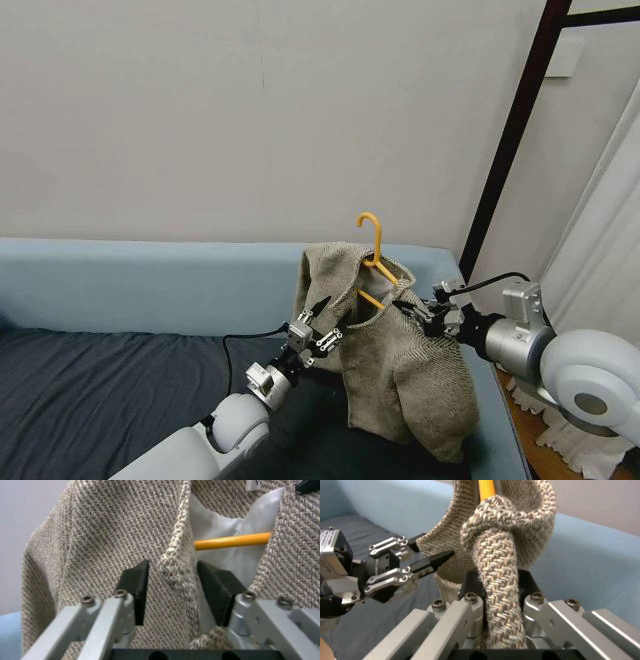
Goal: Pick up the clothes from the sofa and hang them on the clothes hanger.
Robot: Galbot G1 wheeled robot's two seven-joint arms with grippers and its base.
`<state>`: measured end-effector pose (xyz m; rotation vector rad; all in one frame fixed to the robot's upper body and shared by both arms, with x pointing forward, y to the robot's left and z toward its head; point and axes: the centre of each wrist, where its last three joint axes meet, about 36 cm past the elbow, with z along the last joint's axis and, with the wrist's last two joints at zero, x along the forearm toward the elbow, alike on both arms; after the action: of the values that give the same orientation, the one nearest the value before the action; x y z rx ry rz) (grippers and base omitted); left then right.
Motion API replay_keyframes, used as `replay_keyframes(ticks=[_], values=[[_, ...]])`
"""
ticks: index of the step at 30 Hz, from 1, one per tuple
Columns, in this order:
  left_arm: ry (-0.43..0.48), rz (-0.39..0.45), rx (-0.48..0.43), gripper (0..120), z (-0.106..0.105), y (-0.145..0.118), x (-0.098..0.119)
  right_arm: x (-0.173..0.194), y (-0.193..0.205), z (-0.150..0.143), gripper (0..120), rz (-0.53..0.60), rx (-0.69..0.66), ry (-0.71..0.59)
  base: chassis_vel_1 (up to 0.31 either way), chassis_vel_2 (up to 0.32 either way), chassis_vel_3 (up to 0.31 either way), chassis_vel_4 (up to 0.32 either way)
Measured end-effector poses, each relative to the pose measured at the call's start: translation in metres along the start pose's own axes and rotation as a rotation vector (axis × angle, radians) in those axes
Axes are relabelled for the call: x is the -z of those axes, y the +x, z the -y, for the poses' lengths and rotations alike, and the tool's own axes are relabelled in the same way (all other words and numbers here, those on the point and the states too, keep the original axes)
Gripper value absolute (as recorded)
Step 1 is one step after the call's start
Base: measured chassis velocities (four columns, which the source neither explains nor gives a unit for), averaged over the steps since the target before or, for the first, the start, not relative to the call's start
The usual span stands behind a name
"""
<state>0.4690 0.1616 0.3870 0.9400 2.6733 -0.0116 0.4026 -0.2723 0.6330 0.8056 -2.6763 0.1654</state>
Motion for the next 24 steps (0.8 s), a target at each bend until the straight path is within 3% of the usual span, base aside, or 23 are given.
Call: replay_keyframes(ticks=[2,5,7,10,17,24], values=[[0.002,0.0,-0.001,34,0.001,0.0,0.0,0.0,0.0,0.0,8,0.0,0.0,0.0,0.0,0.0,0.0,0.0],[0.005,-0.002,-0.003,19,0.001,0.0,-0.001,0.001,0.001,0.0,8,0.001,-0.002,0.0,0.0,0.0,0.0,0.0],[0.005,-0.003,-0.004,17,0.001,0.001,-0.001,0.001,0.001,0.0,8,0.001,-0.003,0.0,0.0,0.0,0.0,0.0],[0.002,-0.008,-0.008,2,0.0,0.005,-0.002,0.001,0.001,0.0,8,-0.002,-0.005,-0.006,0.0,0.0,0.0,0.0],[-0.043,-0.003,-0.01,0,-0.011,0.01,0.0,0.002,0.002,-0.001,8,-0.009,-0.003,-0.023,0.0,0.0,0.0,0.0],[-0.186,0.04,-0.026,0,-0.041,0.011,0.012,0.002,0.002,-0.002,8,-0.016,-0.002,-0.033,0.0,0.0,0.0,0.0]])
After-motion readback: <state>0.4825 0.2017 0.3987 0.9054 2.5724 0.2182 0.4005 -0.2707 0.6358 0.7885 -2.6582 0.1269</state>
